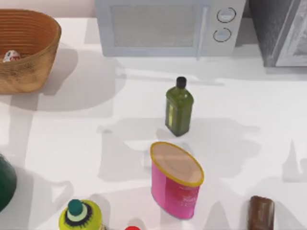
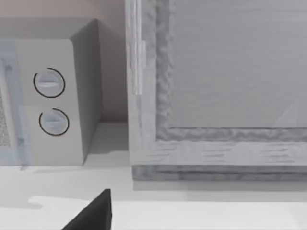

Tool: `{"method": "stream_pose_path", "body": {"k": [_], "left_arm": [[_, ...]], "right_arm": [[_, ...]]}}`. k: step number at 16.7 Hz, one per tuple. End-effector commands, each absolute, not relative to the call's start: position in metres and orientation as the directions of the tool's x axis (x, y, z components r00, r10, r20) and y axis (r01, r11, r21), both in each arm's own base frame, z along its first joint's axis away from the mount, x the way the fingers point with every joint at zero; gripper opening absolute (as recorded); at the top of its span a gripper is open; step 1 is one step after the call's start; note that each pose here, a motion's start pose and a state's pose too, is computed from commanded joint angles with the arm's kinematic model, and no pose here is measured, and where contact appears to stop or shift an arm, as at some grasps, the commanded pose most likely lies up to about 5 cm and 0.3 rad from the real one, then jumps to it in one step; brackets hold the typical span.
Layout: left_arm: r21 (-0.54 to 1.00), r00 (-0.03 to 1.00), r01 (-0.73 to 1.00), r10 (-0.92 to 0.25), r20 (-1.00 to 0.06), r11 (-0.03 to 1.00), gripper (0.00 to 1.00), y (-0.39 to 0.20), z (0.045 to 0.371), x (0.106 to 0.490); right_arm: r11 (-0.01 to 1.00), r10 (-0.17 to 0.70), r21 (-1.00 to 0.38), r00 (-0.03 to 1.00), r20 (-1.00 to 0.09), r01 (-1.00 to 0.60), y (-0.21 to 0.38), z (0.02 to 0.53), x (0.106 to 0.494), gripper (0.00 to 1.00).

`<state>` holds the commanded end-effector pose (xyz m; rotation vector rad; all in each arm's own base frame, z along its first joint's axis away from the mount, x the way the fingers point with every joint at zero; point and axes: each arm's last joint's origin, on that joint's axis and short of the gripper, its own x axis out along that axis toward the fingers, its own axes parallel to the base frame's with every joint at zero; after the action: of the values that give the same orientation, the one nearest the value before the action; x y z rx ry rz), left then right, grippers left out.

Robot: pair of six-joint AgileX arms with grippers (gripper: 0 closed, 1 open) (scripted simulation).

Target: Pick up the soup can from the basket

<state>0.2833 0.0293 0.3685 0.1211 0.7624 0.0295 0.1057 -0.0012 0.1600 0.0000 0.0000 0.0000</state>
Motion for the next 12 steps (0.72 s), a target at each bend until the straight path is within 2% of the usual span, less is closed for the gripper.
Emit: {"method": "stream_pose_path", "body": {"k": [2,5,9,12], "left_arm": [[0.105,0.642,0.045,0.052,-0.765,0.993,1.0,0.034,0.367,0.329],[0.069,0.512,0.075,0.021,-0.858,0.995,1.0,0.039,0.346,0.393],[0.014,0.343,0.08,-0.015,-0.939,0.997,1.0,0.046,0.294,0.458],[-0.02,0.23,0.06,-0.033,-0.973,0.998,1.0,0.051,0.248,0.488]], "right_arm": [[1.0,0.0,0.0,1.0,0.0,0.0,-0.001,0.16,0.106,1.0],[1.0,0.0,0.0,1.0,0.0,0.0,-0.001,0.16,0.106,1.0],[1.0,0.0,0.0,1.0,0.0,0.0,-0.001,0.16,0.106,1.0],[1.0,0.0,0.0,1.0,0.0,0.0,-0.001,0.16,0.106,1.0]]}}
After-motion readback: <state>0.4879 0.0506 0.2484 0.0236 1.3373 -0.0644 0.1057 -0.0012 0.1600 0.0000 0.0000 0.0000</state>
